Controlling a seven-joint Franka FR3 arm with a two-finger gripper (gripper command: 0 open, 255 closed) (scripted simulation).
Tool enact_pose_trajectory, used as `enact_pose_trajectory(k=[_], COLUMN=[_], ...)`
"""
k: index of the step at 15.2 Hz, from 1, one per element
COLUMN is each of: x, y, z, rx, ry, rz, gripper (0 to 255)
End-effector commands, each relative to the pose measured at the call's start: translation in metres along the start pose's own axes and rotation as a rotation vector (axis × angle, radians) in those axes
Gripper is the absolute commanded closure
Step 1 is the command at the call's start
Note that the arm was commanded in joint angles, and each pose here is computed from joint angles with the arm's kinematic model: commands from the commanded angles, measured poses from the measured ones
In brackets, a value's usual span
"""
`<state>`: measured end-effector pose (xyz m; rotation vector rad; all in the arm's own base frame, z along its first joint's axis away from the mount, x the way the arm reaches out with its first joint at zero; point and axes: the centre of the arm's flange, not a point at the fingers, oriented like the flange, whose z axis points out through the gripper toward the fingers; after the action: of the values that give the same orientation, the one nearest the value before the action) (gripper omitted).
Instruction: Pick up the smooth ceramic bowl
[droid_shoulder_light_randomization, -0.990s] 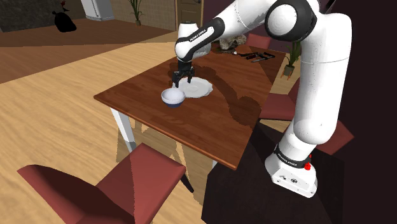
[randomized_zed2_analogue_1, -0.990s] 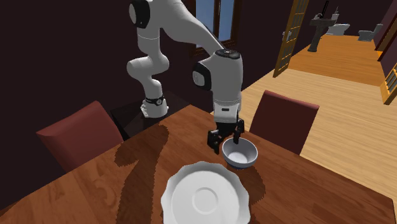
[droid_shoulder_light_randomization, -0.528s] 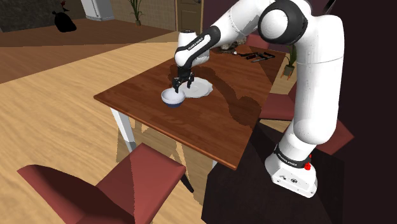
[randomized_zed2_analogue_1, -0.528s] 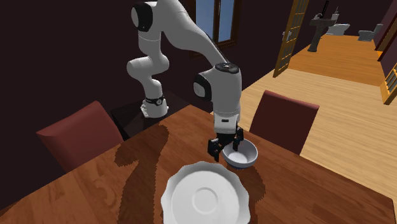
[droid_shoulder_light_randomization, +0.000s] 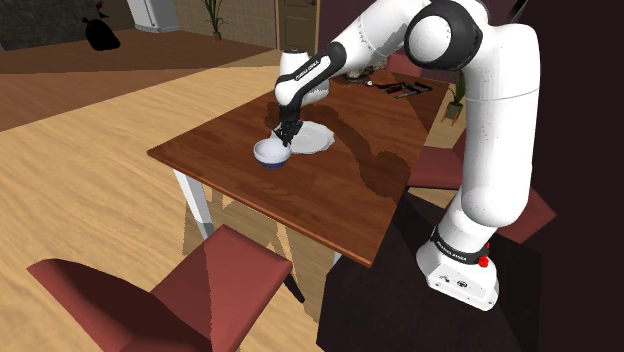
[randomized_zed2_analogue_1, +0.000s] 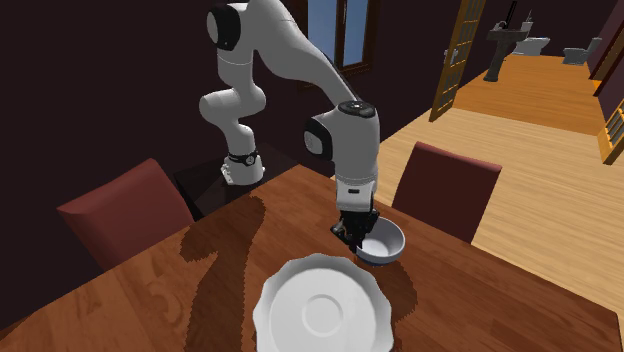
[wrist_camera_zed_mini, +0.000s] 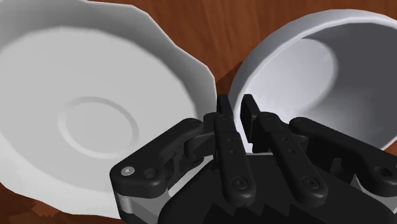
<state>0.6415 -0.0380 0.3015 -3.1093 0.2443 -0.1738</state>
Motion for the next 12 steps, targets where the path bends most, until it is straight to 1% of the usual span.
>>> enact_pose_trajectory(k=[1,3,12], x=[0.000,0.001,0.006], y=[0.000,0.000,-0.001], z=[0.000,0.000,-0.048], rx=[0.000,0.000,0.000], ry=[-0.001,-0.001,-0.001], rz=[0.000,0.000,0.000], gripper=[255,255,255])
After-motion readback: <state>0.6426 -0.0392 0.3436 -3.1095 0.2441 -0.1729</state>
